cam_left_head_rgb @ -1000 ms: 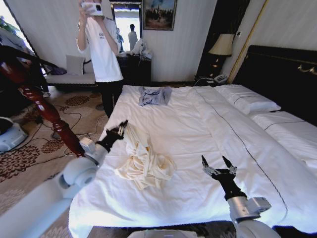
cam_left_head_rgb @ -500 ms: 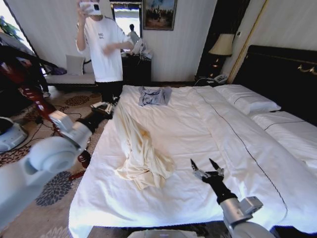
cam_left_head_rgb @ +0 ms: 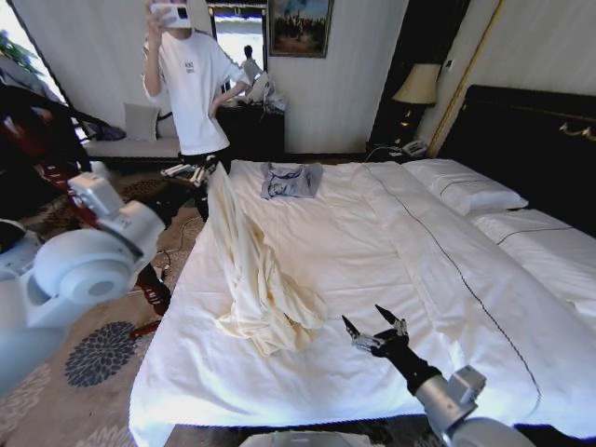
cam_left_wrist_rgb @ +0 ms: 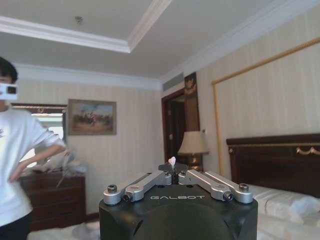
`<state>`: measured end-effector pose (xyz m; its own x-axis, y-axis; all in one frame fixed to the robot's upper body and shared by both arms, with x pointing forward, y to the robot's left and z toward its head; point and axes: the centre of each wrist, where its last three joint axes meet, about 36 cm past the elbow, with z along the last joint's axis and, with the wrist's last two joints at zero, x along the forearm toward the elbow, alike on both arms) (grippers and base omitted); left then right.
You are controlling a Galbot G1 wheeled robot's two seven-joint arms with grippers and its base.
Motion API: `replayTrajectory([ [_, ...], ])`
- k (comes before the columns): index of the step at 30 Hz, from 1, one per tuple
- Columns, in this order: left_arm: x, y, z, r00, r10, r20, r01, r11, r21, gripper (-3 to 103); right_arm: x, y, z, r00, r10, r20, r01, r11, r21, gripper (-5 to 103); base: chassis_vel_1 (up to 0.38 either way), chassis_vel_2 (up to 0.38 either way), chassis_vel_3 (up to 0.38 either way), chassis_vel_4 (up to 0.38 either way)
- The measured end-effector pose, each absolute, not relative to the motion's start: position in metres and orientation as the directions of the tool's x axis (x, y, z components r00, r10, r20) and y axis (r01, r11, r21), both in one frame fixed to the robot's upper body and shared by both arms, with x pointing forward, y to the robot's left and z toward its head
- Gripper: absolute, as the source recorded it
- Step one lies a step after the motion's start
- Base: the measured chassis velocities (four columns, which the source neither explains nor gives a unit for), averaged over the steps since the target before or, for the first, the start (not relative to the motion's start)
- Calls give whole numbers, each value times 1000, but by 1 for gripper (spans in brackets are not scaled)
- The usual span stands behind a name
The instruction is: Pick up the clothes from the bed and hang them on the clothes hanger.
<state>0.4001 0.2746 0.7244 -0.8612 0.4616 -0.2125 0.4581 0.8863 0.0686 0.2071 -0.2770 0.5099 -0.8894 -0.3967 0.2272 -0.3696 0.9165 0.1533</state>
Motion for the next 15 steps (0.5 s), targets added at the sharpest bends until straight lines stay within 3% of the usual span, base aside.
replayTrajectory([
  [7, 408, 265, 721, -856, 478, -199, 477, 877, 53, 1, 215, -274, 513, -831, -499, 247, -474, 866, 157, 100, 0, 0, 0, 0],
  [15, 419, 253, 727, -852, 485, -196, 488, 872, 36, 1, 230, -252, 514, -719, -652, 239, -629, 758, 176, 100, 0, 0, 0, 0],
])
